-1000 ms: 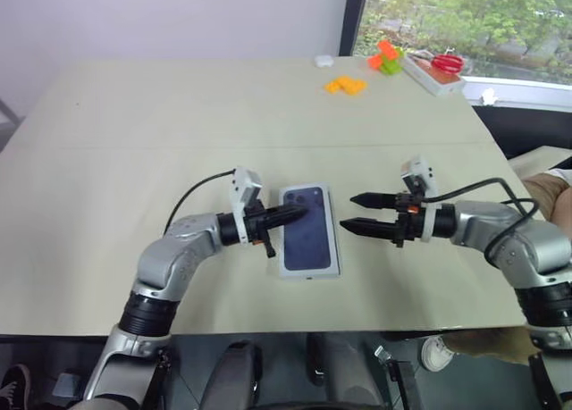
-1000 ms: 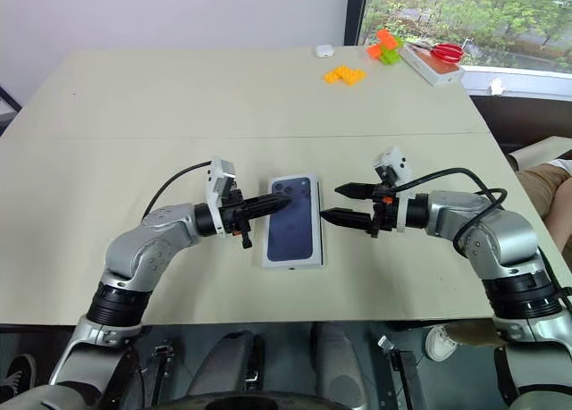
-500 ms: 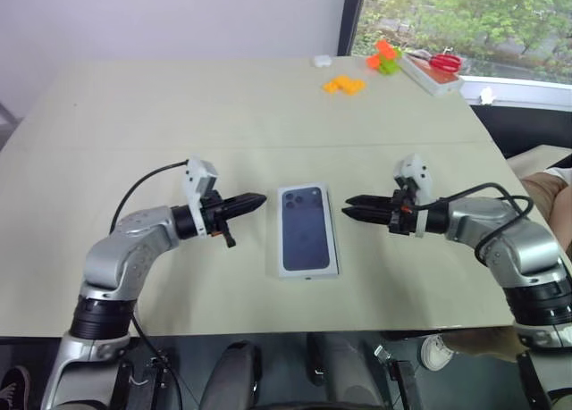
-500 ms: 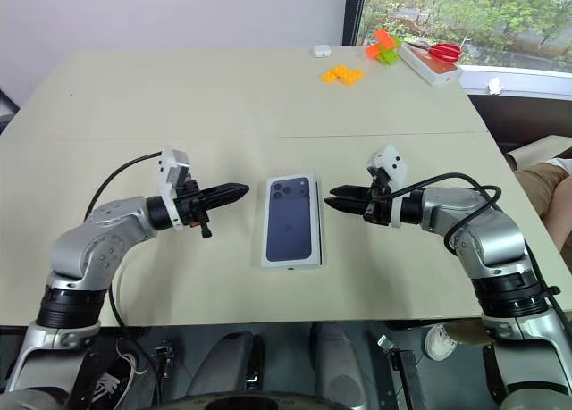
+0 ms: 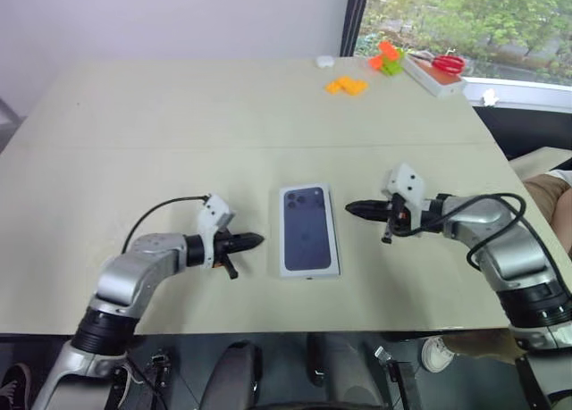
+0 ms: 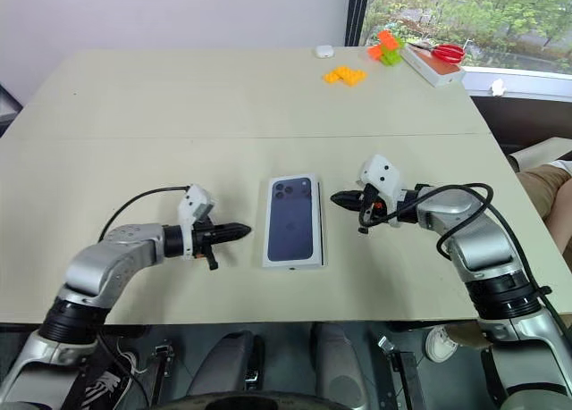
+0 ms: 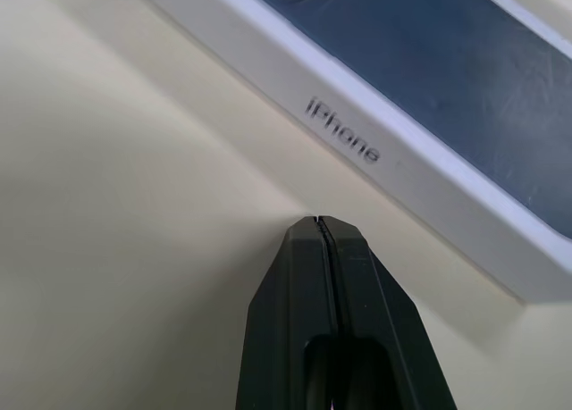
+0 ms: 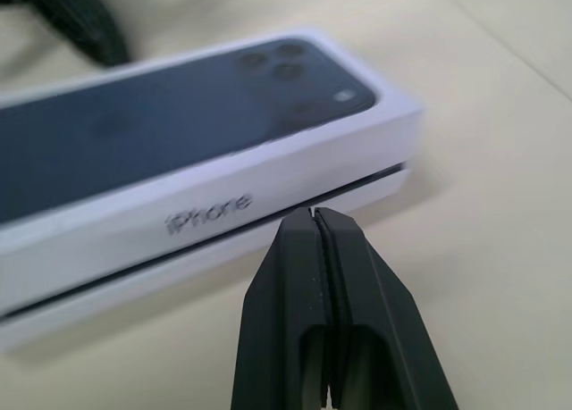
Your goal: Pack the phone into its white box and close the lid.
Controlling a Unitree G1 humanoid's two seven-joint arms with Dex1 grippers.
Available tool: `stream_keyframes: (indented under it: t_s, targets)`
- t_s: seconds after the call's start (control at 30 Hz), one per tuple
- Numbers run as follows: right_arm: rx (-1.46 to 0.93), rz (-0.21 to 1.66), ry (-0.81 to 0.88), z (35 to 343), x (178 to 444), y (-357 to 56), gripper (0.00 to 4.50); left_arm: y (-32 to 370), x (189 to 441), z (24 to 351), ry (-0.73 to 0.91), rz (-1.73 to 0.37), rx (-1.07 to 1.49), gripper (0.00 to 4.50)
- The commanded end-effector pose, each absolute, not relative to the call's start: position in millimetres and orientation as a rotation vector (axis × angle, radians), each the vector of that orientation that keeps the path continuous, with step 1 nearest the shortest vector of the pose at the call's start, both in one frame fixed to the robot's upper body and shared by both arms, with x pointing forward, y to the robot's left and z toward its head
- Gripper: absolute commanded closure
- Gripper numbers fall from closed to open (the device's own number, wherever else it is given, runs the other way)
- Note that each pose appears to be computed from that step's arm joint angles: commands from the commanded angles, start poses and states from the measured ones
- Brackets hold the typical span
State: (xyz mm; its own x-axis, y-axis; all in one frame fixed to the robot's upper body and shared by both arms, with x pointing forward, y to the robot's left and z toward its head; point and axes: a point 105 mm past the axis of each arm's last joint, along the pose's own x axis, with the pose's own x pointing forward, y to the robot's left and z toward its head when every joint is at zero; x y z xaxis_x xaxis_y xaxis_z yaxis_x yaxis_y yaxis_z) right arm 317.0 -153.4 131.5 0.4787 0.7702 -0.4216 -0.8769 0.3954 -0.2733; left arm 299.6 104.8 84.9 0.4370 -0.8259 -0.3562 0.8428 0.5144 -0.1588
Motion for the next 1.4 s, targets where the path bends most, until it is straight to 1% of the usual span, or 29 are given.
stream_keyframes:
  t_s: [0.03,0.17,0.3,0.43,0.6,0.73,0.93,1.13,1.27,1.4]
  targets:
    - [-0.593,1.091,0.215,133.2,311.5,-151.4,4.45,97.7,294.8,79.5,0.443,-1.073,0.081,4.50]
    - [-0.639,1.110,0.190,136.5,309.1,-144.2,4.45,85.0,285.6,74.0,0.463,-1.141,-0.015,4.50]
    - [-0.654,1.109,0.192,134.9,309.0,-143.0,4.45,79.7,288.6,70.6,0.489,-1.137,-0.032,4.50]
    - [-0.653,1.106,0.180,138.8,310.2,-140.7,4.45,78.6,290.4,73.7,0.468,-1.145,-0.014,4.50]
    - [-0.692,1.134,0.194,132.4,305.3,-138.5,4.45,73.8,295.2,96.3,0.402,-1.150,-0.079,4.50]
    - [-0.710,1.140,0.196,129.0,305.5,-136.9,4.45,70.2,295.8,109.4,0.382,-1.161,-0.114,4.50]
    - [-0.713,1.144,0.191,130.4,306.5,-134.7,4.45,69.9,296.1,119.7,0.350,-1.153,-0.107,4.50]
    - [-0.714,1.145,0.197,129.5,306.1,-135.4,4.45,71.2,293.9,120.2,0.326,-1.153,-0.070,4.50]
    - [-0.724,1.155,0.231,123.3,302.6,-140.0,4.45,69.8,293.0,113.8,0.362,-1.156,-0.055,4.50]
    - [-0.720,1.164,0.223,122.2,300.9,-136.4,4.45,72.1,293.6,111.6,0.361,-1.143,-0.047,4.50]
